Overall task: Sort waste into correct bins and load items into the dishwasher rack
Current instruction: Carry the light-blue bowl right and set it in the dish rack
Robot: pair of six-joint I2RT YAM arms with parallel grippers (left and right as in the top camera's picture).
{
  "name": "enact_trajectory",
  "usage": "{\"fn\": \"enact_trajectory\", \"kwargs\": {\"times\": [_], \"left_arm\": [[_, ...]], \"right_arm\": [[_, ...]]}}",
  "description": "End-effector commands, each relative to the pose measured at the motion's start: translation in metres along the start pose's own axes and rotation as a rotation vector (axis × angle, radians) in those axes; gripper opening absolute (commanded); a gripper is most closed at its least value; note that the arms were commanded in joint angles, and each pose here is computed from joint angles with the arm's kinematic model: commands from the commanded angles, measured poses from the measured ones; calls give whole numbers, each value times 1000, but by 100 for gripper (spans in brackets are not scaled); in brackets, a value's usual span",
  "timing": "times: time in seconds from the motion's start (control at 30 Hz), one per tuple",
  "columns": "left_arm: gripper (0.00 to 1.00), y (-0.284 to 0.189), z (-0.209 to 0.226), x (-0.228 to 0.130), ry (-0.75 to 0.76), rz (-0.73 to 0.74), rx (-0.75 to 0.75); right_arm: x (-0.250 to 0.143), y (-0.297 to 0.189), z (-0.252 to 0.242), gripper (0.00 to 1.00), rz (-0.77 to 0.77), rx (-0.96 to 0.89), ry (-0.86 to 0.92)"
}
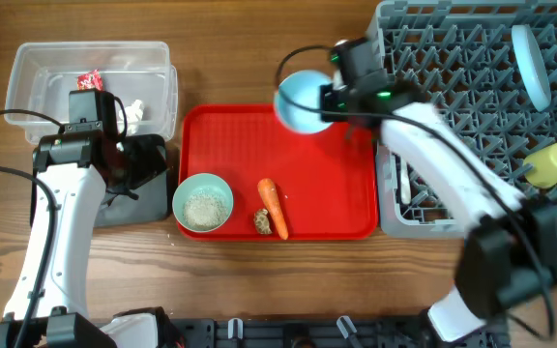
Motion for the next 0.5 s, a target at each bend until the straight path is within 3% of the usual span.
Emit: {"fn": "enact_trajectory", "kwargs": {"times": [0.0, 0.17, 0.33, 0.47], "left_arm": [[94, 0, 2, 1, -19, -5, 10], [94, 0, 2, 2, -19, -5, 10], [94, 0, 2, 3, -19, -11, 9], [95, 0, 2, 3, -20, -17, 8]], "right_arm": [[46, -72, -43, 4, -246, -154, 28], [71, -111, -104, 4, -413, -490, 49], [84, -132, -157, 4, -483, -847, 51], [90, -131, -180, 4, -467, -935, 45]]}}
Point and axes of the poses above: each gripper's point midway between its finger pads, its own y axis out along the fingers, its own z axis along the line the jaws close on, x = y × z, the point moved 7 cm from there along -y, back along the fingers, and after that the axes turned 15 degrees about y, right-handed, at the moved point
